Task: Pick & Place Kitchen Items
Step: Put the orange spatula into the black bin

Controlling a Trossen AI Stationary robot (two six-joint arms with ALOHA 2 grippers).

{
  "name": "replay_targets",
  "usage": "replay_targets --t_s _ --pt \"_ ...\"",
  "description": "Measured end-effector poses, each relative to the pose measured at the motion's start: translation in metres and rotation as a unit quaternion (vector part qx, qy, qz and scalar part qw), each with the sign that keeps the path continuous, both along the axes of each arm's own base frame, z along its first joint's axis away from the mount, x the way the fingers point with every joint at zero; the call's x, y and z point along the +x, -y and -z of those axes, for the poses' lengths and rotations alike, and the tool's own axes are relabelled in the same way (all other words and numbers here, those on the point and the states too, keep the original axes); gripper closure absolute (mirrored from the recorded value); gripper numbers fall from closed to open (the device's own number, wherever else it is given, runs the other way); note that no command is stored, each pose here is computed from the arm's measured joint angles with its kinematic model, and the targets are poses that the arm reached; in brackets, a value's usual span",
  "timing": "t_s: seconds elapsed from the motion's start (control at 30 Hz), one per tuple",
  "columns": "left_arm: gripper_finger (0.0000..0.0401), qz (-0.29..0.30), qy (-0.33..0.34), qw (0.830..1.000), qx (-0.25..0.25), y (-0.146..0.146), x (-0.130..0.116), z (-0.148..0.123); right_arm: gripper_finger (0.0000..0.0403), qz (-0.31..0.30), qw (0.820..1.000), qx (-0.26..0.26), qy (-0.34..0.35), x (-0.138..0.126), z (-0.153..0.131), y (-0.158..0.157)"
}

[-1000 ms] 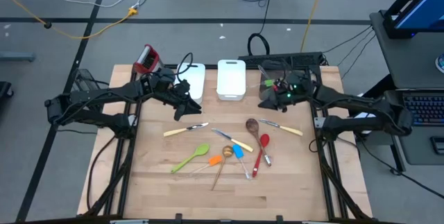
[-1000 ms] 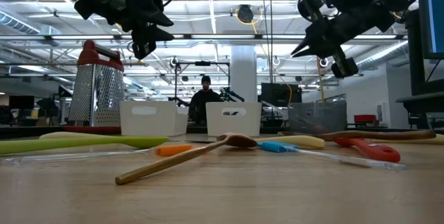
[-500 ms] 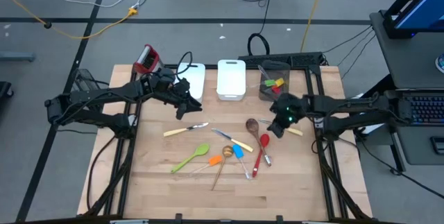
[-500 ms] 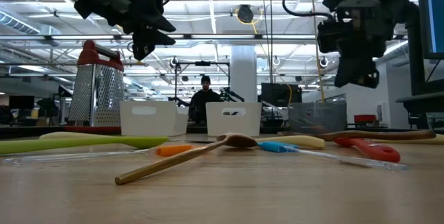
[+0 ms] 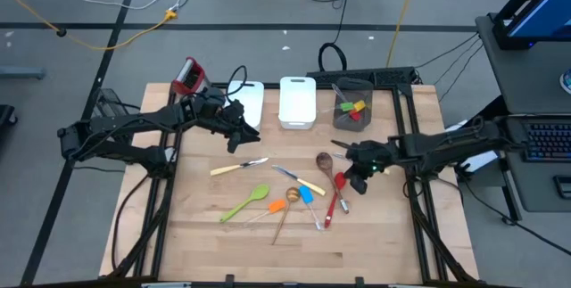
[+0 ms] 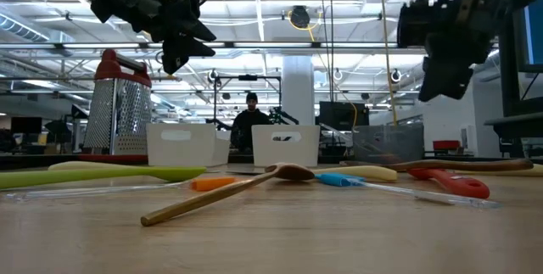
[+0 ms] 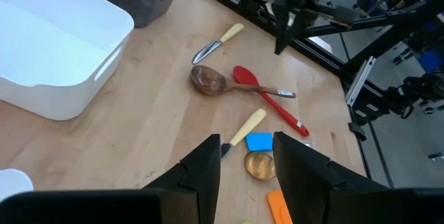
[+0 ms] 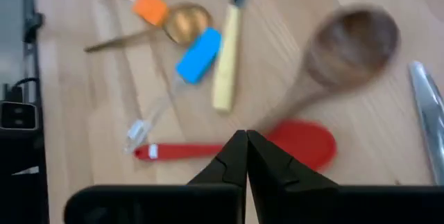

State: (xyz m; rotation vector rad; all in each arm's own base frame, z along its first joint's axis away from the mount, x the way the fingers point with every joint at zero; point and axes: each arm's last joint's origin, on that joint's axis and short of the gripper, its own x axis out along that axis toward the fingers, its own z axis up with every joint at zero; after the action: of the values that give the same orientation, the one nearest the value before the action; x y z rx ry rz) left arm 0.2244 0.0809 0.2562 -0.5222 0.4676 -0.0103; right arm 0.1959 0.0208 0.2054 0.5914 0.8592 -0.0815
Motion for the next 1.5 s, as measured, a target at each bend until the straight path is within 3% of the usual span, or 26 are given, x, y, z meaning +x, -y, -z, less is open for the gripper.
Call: replay_targets --t_s 0.23,0.7,0.93,1.13,1.27,1.37,1.5 --pt "0.0265 0.004 -0.003 1.0 0.006 0.0 0.0 0.001 0.0402 -0.064 0.995 -0.013 0.078 0.02 -0.003 -0.021" --pt "0.0265 0.055 -0.026 0.998 0.029 0.006 -0.006 0.005 0.0403 -0.15 0.986 -0.068 0.025 0.082 -0.018 -0.053" --pt "0.0265 0.085 -0.017 0.995 0.05 0.02 -0.017 -0.005 0.0403 -0.141 0.982 -0.121 -0.02 0.106 -0.02 -0.064" --pt "0.0265 0.143 0.011 0.988 0.062 0.047 -0.019 -0.016 0.0403 -0.104 0.979 -0.177 -0.022 0.103 -0.023 -0.062" --pt "0.0265 0.16 -0.005 0.982 0.098 0.065 -0.012 -0.01 0.0403 -0.07 0.974 -0.215 -0.031 0.092 -0.034 -0.054" --pt "0.0265 0.177 -0.032 0.978 0.107 0.076 -0.003 0.001 0.0403 -0.053 0.975 -0.214 -0.021 0.081 -0.035 -0.049" --pt "0.0265 0.201 -0.087 0.973 0.075 0.092 0.008 0.019 0.0403 -0.03 0.981 -0.188 0.024 0.059 -0.027 -0.043"
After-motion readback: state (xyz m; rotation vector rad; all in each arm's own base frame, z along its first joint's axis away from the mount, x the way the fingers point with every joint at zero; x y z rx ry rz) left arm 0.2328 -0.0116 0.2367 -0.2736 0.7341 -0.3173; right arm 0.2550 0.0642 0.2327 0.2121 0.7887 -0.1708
